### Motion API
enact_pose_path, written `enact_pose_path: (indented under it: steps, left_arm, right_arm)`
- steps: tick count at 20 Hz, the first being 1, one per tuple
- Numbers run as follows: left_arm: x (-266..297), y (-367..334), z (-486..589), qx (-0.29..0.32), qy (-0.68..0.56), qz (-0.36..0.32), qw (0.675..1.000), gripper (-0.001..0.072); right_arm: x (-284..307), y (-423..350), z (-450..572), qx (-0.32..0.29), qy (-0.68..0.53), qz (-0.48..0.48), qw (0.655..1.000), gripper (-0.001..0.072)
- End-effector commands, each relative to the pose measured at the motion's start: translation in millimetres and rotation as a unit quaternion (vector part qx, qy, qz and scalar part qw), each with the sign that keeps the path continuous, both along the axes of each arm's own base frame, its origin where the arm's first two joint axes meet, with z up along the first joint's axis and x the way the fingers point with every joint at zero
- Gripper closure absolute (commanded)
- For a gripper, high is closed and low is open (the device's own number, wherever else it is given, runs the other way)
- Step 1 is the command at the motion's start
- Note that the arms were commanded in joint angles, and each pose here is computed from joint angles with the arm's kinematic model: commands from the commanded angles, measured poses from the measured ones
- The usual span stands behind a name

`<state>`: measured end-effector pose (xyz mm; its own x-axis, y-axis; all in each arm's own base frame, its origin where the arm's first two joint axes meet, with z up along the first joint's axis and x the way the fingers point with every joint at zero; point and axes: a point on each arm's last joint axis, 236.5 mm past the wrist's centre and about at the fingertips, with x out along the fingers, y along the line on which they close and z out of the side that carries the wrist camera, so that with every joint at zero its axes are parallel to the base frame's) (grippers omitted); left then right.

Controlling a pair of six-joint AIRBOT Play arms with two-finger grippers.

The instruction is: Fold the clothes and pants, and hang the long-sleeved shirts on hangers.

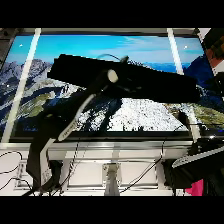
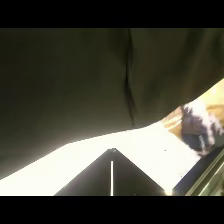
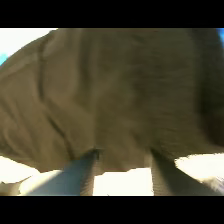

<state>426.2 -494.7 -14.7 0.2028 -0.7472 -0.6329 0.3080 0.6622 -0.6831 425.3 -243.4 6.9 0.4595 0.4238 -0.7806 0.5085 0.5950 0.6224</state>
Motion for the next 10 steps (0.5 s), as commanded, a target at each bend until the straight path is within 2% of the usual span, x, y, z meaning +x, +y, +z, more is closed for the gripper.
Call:
enact_pose_path:
  steps: [1,4,10]
  left_arm:
    - [-12,-26,-34,0.000,0.026,0.035,0.999,0.0705]
    - [0,-22,-51,-0.004,0.047,0.070,0.996,0.0705]
    - [11,-11,-63,0.000,0.058,0.086,0.995,0.0705]
  right_arm:
    - [-25,-28,-15,-0.008,0.044,-0.048,0.998,0.0325]
    - [-29,-18,-32,0.021,0.062,-0.056,0.996,0.0321]
    - [-41,6,-64,0.079,0.093,-0.055,0.991,0.0321]
